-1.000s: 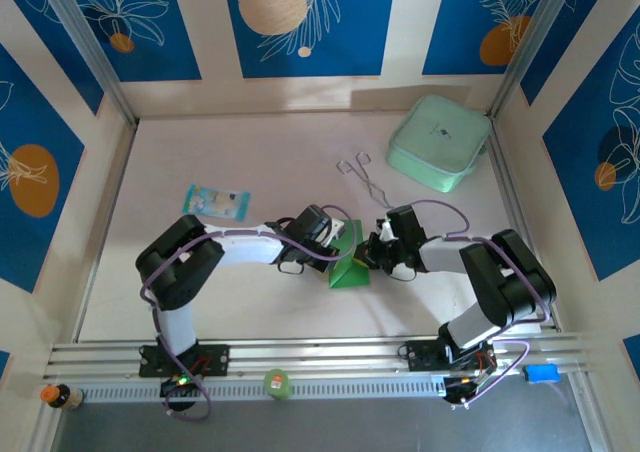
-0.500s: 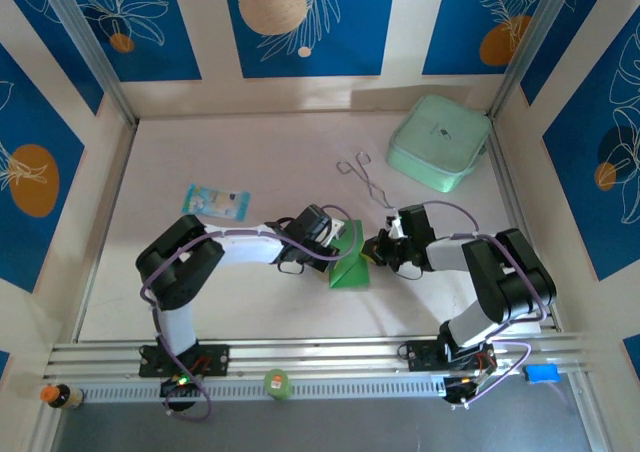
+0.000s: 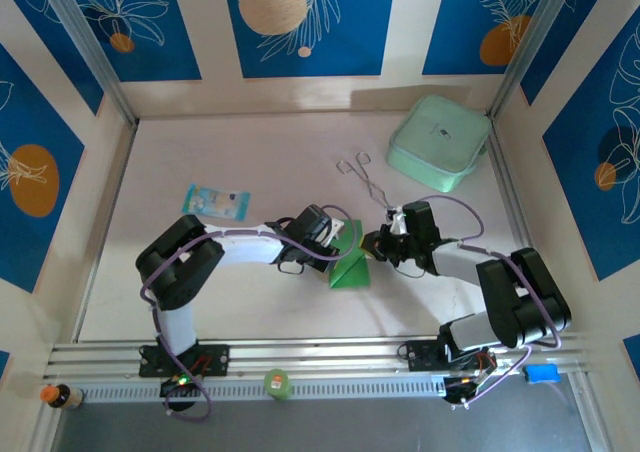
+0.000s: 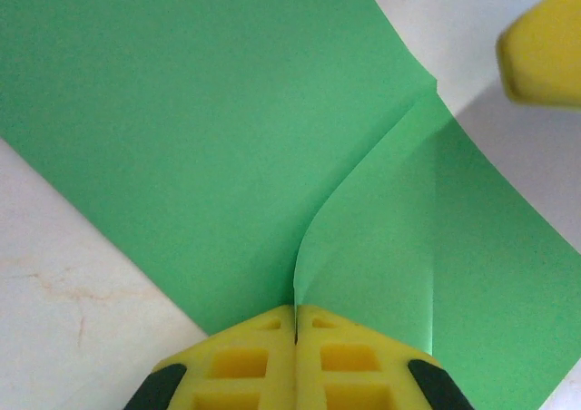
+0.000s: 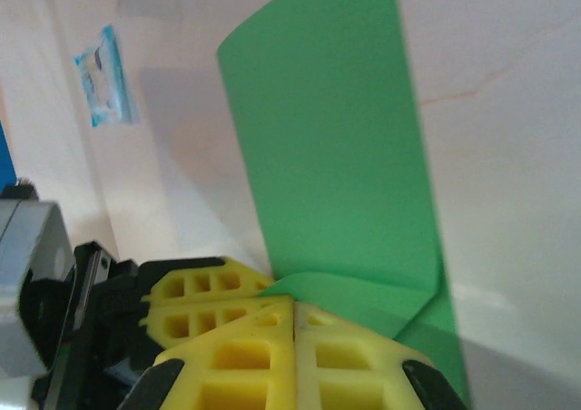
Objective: Fold a paper plane with a square sheet of paper (pick it up from the middle)
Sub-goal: Fold the triangle a second time at the center of the table.
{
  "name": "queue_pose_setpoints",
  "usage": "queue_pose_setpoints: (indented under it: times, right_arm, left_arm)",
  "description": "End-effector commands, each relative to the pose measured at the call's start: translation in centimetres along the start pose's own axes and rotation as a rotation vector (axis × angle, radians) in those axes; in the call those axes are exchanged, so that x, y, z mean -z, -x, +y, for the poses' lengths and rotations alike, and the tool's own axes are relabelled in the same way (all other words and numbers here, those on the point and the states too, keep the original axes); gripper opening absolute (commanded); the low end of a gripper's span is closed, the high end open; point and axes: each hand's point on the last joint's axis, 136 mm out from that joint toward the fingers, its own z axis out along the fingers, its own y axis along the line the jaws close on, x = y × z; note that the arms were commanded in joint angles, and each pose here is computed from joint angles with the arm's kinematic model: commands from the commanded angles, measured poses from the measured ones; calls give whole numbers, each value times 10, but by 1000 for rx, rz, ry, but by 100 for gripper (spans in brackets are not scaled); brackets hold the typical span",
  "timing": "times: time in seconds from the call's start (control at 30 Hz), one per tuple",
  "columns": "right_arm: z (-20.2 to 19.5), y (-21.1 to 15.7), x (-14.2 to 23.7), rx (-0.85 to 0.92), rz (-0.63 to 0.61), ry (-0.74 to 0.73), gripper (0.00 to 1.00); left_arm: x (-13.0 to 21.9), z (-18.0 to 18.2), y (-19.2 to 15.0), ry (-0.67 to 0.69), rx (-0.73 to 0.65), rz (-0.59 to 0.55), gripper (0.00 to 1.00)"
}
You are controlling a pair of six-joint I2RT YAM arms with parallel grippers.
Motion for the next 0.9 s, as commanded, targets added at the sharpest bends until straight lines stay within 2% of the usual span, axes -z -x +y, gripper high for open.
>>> queue_pose_setpoints:
  times: [0.0, 0.4, 0.73, 0.87]
  right_arm:
    - [2, -14, -6, 13, 56, -21, 0]
    - [4, -35, -30, 16, 145, -7, 0]
    - [-47, -46, -36, -57, 149, -146, 0]
    - [-51, -48, -34, -65, 151, -156, 0]
  left_arm:
    - [-8, 14, -19, 33, 30, 74, 2]
    - [-8, 14, -19, 31, 32, 75, 2]
    - [-8, 15, -18, 32, 40, 74, 3]
    - [2, 13, -5, 35, 75, 33, 10]
